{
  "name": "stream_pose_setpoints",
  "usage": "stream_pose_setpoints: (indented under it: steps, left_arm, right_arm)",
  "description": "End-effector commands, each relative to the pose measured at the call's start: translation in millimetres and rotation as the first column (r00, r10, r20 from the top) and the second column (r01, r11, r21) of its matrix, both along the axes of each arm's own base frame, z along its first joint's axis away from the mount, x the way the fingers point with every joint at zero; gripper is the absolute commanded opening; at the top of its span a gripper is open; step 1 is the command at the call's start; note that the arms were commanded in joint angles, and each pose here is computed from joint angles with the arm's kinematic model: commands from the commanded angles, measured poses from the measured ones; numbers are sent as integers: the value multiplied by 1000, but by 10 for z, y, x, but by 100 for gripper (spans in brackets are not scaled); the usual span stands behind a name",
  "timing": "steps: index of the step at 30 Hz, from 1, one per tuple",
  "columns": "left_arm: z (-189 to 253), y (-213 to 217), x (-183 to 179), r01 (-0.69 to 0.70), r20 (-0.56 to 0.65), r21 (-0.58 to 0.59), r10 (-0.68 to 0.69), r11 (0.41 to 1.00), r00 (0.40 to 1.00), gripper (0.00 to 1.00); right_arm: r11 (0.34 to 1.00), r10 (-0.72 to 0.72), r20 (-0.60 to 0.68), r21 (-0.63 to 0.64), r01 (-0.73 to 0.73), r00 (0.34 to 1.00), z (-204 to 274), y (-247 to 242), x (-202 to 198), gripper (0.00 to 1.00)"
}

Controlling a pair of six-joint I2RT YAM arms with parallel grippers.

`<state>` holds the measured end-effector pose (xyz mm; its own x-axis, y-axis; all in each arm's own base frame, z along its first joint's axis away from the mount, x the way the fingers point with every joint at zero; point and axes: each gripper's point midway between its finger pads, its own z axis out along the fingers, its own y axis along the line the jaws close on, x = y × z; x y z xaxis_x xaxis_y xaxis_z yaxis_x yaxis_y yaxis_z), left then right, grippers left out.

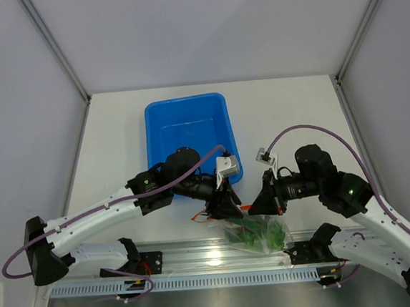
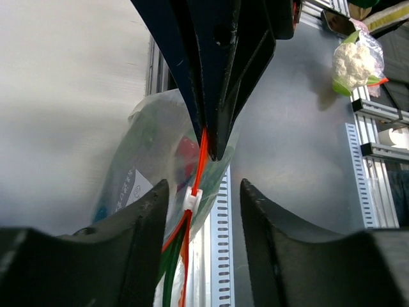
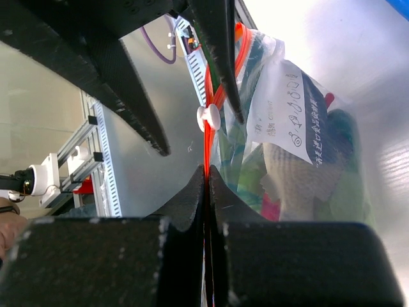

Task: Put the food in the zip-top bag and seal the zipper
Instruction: Zip the zipper food storage bag at the center of the board.

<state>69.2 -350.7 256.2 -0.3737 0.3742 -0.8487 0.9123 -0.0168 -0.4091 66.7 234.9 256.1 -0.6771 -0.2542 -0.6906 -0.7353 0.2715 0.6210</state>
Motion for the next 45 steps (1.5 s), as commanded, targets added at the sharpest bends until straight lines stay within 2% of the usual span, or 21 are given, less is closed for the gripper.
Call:
stream_pose_setpoints:
  steps: [1,3,8,11,12,15,22,28,37,40,42,43,45]
  left_arm:
    - [213,-83,-16,42,53,-74,-38,996,998,49]
    - [224,-93,-8,41,54,-71,-37,997,998,42]
    - [152,-116,-4,46,38,-47,-44,998,998,33]
    - [151,-111,-6,47,37,-44,-45,998,998,24]
    - [150,-107,7,39,41,-41,-37,998,998,14]
    - [129,-68,48,6,54,-23,-5,1000,999,1]
    - [220,95,88,-74,78,-22,75,997,994,0]
    - [204,227,43,-97,71,-17,98,995,993,1]
    - [-58,374,-2,-131,38,39,130,991,991,1]
    - [-123,373,-29,-122,21,42,122,992,992,1]
    - [-211,356,-27,-121,10,56,120,991,993,0]
    - [-220,342,-26,-116,8,59,116,991,993,1]
    - [-212,291,-51,-85,-8,66,86,994,996,1]
  right_arm:
    - [999,-7,47,44,5,999,186,35,19,0]
    - [999,-12,52,42,10,999,193,30,16,0]
    - [998,-18,61,58,14,998,263,27,2,0]
    - [997,-35,75,66,30,997,300,10,11,0]
    - [997,-41,76,67,36,996,307,4,16,0]
    - [995,-92,88,57,87,992,299,-30,79,0]
    - [945,-323,136,-7,327,936,227,-219,416,0]
    - [849,-511,159,-65,525,845,55,-433,689,0]
    - [776,-604,121,-136,616,787,-218,-582,798,0]
    - [805,-574,103,-112,583,812,-213,-513,763,0]
    - [895,-442,71,-37,445,894,-112,-322,564,0]
    - [924,-383,70,16,383,921,-38,-225,503,0]
    - [958,-288,71,28,287,955,7,-148,370,0]
